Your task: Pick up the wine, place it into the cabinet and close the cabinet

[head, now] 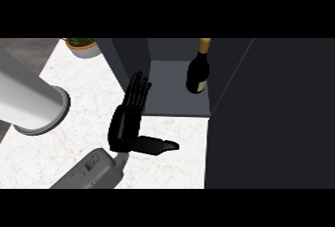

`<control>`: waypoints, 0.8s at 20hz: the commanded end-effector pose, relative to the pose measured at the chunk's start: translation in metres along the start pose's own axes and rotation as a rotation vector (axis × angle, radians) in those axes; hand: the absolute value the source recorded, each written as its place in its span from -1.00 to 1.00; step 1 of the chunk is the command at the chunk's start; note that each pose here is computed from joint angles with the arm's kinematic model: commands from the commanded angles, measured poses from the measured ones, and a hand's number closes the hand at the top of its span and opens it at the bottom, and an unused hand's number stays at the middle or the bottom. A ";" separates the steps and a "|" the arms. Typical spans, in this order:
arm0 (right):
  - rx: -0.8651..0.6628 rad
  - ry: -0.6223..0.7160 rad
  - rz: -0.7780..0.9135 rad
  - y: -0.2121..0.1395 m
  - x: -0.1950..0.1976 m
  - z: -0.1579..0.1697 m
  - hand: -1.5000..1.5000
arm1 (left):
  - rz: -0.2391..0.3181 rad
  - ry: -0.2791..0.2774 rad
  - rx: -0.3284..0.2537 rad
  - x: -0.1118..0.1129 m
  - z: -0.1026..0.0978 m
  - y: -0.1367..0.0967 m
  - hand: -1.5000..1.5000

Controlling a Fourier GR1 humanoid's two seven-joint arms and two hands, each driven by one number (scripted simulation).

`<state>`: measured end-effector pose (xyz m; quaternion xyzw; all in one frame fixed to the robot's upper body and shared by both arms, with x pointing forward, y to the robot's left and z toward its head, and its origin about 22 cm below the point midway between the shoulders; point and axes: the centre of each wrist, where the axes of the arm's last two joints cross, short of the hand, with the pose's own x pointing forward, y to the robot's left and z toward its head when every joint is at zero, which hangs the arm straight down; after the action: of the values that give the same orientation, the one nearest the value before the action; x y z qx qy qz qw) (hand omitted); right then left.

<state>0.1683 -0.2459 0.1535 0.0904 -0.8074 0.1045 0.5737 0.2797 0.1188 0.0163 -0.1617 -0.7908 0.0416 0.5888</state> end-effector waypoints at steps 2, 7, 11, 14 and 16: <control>0.021 -0.011 0.008 0.001 0.018 0.002 -1.00 | 0.006 -0.019 0.017 0.042 0.030 -0.015 -1.00; 0.063 0.009 0.055 -0.006 -0.008 -0.022 1.00 | 0.044 -0.022 0.001 0.074 0.055 -0.002 -1.00; 0.205 0.041 0.140 -0.005 -0.001 -0.008 1.00 | 0.014 -0.045 0.054 0.084 0.082 0.005 -1.00; 0.384 0.086 0.151 0.007 0.012 -0.003 1.00 | -0.034 -0.072 0.079 0.090 0.095 0.019 -1.00; 0.401 0.067 0.153 0.013 0.010 -0.001 1.00 | -0.042 -0.059 0.093 0.107 0.115 0.026 -1.00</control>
<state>0.1666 -0.2402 0.1616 0.1175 -0.7700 0.2646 0.5685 0.1758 0.1713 0.0662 -0.1339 -0.8052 0.0686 0.5736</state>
